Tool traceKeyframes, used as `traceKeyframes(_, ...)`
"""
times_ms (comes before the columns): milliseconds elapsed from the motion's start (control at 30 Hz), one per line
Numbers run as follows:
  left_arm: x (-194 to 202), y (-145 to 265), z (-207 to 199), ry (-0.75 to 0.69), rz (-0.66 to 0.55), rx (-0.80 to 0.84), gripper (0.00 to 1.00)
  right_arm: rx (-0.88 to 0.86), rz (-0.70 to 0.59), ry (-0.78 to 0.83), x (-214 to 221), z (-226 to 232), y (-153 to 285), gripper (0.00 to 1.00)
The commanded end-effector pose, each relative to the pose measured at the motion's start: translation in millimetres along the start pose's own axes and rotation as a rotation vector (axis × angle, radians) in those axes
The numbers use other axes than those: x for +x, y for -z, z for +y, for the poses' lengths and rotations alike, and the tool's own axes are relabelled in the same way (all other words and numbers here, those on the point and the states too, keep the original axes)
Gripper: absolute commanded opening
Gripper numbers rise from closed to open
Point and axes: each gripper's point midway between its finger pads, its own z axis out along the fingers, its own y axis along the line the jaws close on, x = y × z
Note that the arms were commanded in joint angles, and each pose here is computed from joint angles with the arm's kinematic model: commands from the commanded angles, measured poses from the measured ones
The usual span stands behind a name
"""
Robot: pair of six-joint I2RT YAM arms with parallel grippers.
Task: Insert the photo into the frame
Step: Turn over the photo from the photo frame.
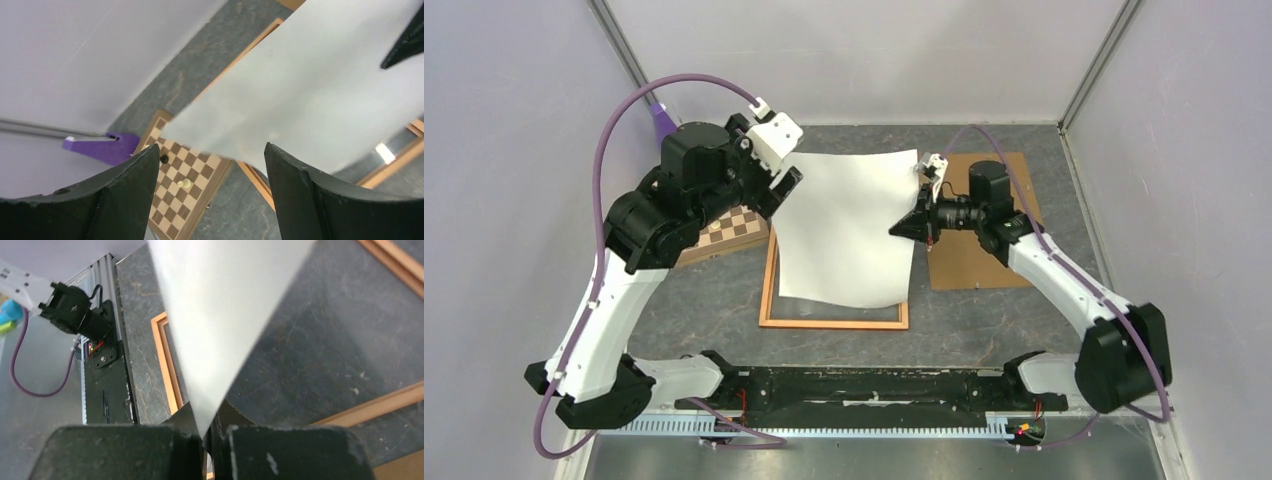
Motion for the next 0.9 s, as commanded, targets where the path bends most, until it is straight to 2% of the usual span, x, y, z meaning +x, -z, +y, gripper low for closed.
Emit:
traceKeyframes(0,-12,-2,53,0.025,-0.026,-0.249,0.84,0.056,-0.004,-0.127,-10,-25,-15,0.00)
traceKeyframes(133,-9,-10,63,0.023,-0.019,-0.274,0.85,0.086,0.030,-0.201,3,-48,-26,0.00)
traceKeyframes(233,-5,-22,60,0.022,-0.004,-0.254,0.85,0.144,0.043,-0.206,2,-69,-27,0.00)
traceKeyframes(367,4,-37,51,0.016,0.017,-0.218,0.85,0.178,0.125,-0.206,11,-88,-32,0.00)
traceKeyframes(867,22,-67,30,0.033,0.032,-0.151,0.87,0.183,0.246,-0.249,63,-110,-48,0.00)
